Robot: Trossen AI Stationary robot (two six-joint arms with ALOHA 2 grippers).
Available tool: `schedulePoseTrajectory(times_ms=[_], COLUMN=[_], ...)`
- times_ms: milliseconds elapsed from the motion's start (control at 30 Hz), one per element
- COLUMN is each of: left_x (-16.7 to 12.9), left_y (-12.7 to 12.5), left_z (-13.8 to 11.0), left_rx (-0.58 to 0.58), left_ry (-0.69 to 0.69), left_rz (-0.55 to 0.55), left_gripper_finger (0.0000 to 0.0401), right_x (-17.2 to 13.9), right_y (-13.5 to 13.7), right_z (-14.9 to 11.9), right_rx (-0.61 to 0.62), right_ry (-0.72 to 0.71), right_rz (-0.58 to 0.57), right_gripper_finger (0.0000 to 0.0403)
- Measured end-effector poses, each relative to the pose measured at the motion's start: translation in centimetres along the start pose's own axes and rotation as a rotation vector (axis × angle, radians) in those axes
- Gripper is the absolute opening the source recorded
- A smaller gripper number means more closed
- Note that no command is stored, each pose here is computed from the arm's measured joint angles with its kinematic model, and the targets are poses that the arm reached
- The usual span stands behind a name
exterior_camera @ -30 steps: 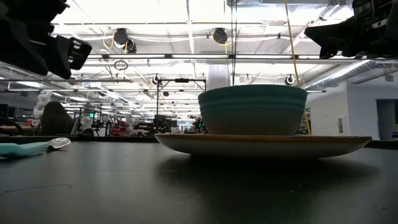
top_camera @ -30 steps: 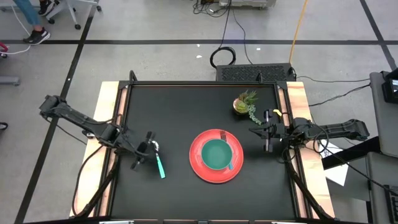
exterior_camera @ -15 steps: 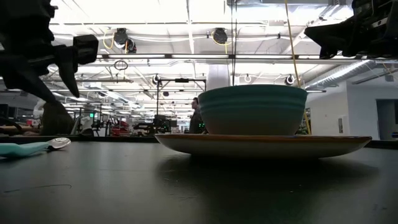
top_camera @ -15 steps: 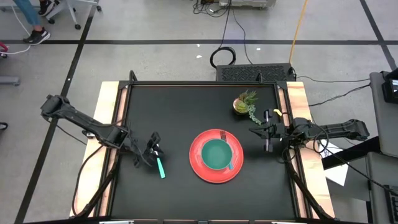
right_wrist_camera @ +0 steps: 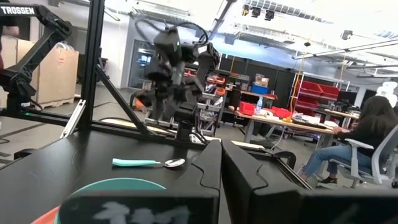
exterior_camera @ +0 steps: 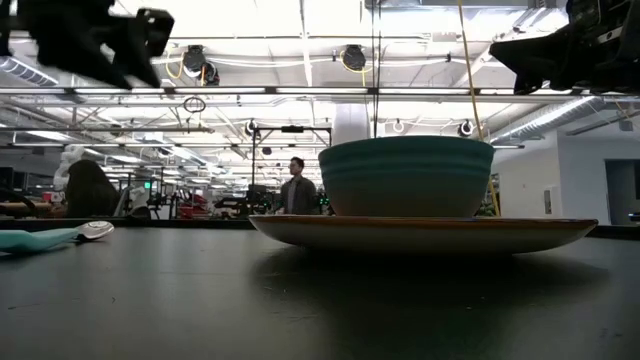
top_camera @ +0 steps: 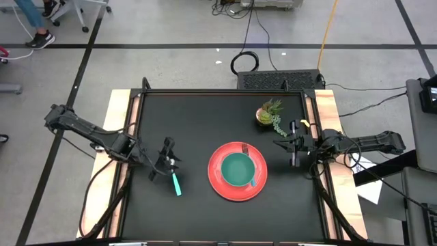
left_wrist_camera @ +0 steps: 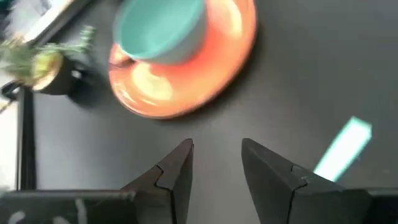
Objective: Set table place
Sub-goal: Put the blue spoon into the green bowl
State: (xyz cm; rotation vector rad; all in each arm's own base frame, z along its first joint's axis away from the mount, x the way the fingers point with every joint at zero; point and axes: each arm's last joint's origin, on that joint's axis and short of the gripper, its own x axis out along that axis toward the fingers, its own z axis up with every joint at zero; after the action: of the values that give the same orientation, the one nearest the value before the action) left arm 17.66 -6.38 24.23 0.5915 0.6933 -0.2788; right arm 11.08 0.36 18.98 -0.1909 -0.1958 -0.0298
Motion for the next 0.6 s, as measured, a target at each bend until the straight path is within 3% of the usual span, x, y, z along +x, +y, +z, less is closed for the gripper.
schedulePoseTrajectory(times_ms=[167,600], left_x=[-0.7,1.6], left_y=[1.0,-0.5], left_z=[1.0,-0.7], left_rx=[-0.119,0.032], left_ry=[-0.033,0.19], left_rz=[0.044,-0.186], left_gripper_finger=[0.0143,0.0143], right_x=[0.0,0.0], right_y=[0.0,0.0], right_z=[0.0,0.0], right_rx=[0.0,0.023], right_ry=[0.0,0.003], right_rz=[-0.001,-0.001], right_gripper_finger=[0.0,0.0])
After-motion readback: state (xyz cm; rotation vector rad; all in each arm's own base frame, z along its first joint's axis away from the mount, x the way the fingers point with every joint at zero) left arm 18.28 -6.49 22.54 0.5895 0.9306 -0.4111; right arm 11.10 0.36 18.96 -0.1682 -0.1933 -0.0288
